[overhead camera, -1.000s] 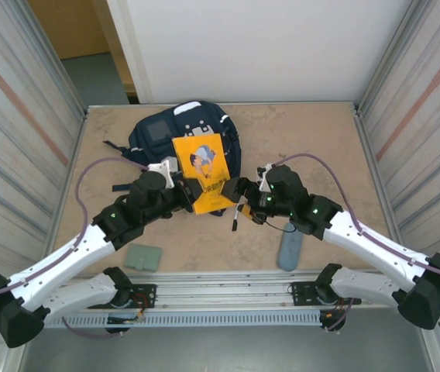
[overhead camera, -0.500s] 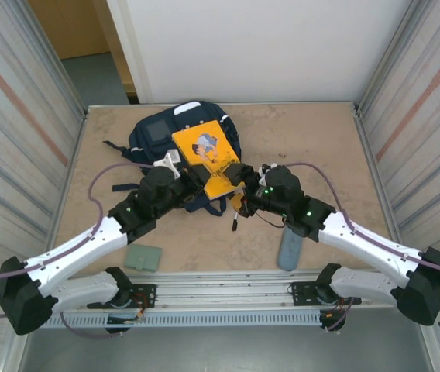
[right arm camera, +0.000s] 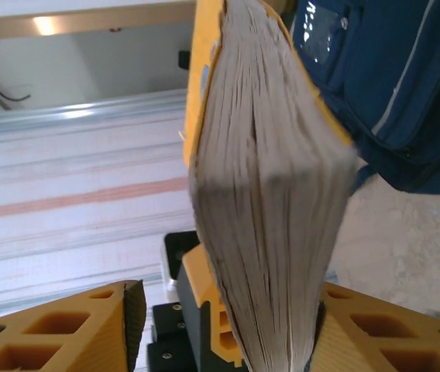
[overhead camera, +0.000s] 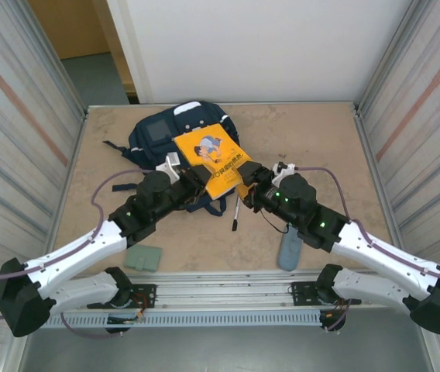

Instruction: Pack the student bag

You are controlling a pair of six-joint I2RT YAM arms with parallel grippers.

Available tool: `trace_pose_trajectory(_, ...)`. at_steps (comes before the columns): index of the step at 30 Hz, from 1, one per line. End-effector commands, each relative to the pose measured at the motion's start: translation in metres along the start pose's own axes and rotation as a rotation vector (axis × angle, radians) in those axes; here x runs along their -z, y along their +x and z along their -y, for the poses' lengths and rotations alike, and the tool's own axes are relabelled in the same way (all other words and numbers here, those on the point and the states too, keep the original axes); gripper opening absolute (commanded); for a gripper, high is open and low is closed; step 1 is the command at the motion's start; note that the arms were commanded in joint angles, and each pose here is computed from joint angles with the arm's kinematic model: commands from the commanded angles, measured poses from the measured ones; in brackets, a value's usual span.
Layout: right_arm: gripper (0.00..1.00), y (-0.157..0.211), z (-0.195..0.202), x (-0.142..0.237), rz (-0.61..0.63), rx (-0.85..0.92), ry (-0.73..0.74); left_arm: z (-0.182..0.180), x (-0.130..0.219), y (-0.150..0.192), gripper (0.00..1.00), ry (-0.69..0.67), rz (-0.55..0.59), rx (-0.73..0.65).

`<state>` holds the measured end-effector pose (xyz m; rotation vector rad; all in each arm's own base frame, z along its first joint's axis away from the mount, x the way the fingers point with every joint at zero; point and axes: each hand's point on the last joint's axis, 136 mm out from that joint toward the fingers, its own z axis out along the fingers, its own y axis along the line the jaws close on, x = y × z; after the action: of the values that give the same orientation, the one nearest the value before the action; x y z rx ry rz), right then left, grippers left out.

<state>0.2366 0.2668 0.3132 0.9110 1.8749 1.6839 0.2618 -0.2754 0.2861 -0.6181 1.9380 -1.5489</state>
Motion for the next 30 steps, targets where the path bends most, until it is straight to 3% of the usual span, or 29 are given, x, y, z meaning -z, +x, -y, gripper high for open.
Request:
trace_pose_trajectory(1,0.54,-0.017,-0.022,0.002,0.087,0.005,-0.101,-0.004,0.0,0.016,0.08,0.008,-0.078,0.0)
trace_pose_trajectory(6,0.43,-0.003,-0.015,-0.018,0.037,0.039,-0.093,0.003,-0.001,0.02,0.08,0.022,-0.085,0.002)
trace_pose_trajectory(7,0.35,0.002,-0.014,-0.022,0.022,0.039,-0.091,0.005,0.0,0.02,0.08,0.018,-0.086,-0.015)
trace_pose_trajectory(12,0.15,0.02,-0.023,-0.025,-0.05,0.103,-0.092,0.005,0.002,0.026,0.12,-0.016,-0.094,-0.059)
trace_pose_trajectory(14,0.07,0.014,-0.02,-0.02,-0.014,0.154,-0.073,0.004,0.002,0.026,0.2,-0.019,-0.103,-0.101)
trace_pose_trajectory(15,0.03,0.012,-0.019,-0.017,-0.007,0.171,-0.062,0.002,0.003,0.025,0.31,-0.031,-0.109,-0.135)
trace_pose_trajectory(16,0.0,0.007,-0.016,-0.014,0.004,0.189,-0.042,0.005,0.004,0.024,0.49,-0.021,-0.132,-0.224)
trace_pose_trajectory(17,0.0,0.0,-0.015,-0.012,0.013,0.207,-0.019,0.013,0.007,0.024,0.59,0.009,-0.181,-0.367)
trace_pose_trajectory(20,0.0,-0.022,-0.018,0.003,0.03,0.285,0.033,0.003,0.019,0.013,0.73,-0.102,-0.248,-0.73)
trace_pose_trajectory(23,0.0,-0.043,-0.019,0.017,0.052,0.374,0.08,-0.027,0.025,-0.003,0.79,-0.274,-0.285,-1.047)
trace_pose_trajectory(25,0.0,-0.06,-0.021,0.031,0.09,0.42,0.101,-0.058,0.023,-0.024,0.81,-0.461,-0.25,-1.223)
trace_pose_trajectory(27,0.0,-0.077,-0.02,0.046,0.148,0.449,0.122,-0.083,0.014,-0.033,0.82,-0.551,-0.306,-1.39)
trace_pose_trajectory(30,0.0,-0.097,-0.015,0.067,0.206,0.462,0.143,-0.105,0.004,-0.039,0.85,-0.663,-0.435,-1.451)
